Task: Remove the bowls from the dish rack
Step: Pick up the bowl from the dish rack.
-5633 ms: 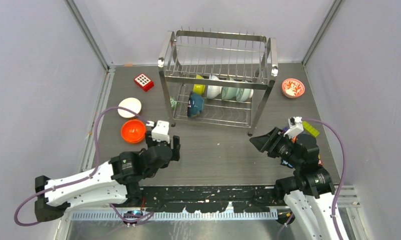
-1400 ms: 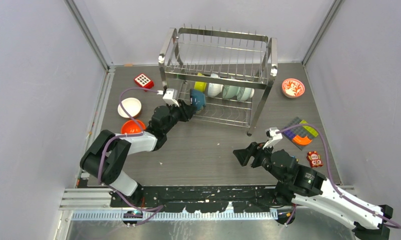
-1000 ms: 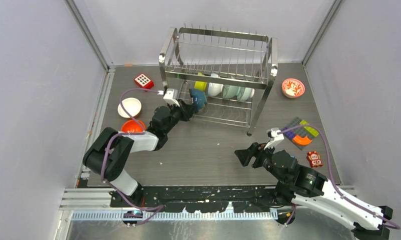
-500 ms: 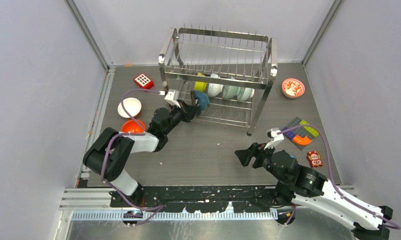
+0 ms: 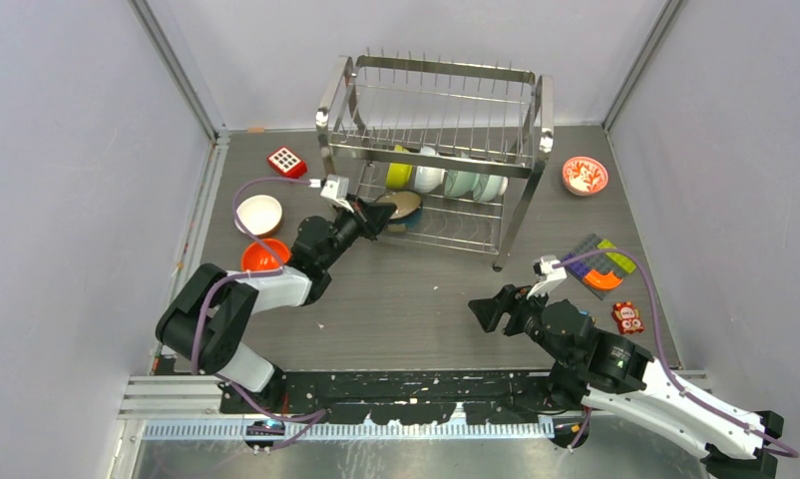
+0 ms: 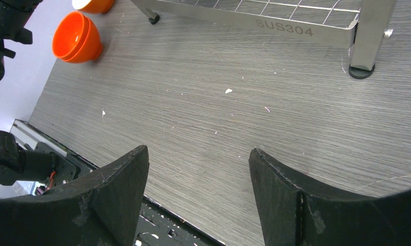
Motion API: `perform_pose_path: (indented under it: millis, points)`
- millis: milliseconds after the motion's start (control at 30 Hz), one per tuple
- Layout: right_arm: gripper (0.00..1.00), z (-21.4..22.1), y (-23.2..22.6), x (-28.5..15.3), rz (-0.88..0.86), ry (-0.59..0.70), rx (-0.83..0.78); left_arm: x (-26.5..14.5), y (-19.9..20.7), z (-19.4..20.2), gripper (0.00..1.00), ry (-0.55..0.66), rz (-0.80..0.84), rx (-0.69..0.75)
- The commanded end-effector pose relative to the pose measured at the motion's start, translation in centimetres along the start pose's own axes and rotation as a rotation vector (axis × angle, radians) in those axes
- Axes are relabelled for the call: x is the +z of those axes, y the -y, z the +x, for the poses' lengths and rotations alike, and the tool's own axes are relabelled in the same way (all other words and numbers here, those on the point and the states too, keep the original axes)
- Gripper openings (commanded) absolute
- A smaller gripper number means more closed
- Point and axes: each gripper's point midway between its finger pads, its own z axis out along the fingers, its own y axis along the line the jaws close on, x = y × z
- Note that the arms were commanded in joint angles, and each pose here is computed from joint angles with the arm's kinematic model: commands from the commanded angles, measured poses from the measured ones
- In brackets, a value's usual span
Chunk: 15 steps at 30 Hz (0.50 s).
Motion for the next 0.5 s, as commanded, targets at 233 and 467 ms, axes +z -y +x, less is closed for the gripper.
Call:
perform_pose_path:
  millis: [233,467]
  points:
    - [0.75,-1.98,-1.01,-0.57,-0.030,0.058,0.021,-0.54,1.57,-1.97,0.00,0.061,0.053,0.018]
    - [0.75,-2.13,-0.98,-0.65,-0.029,0.064,0.022,-1.10,1.52,-2.08,0.09,0.032,0.011,0.035]
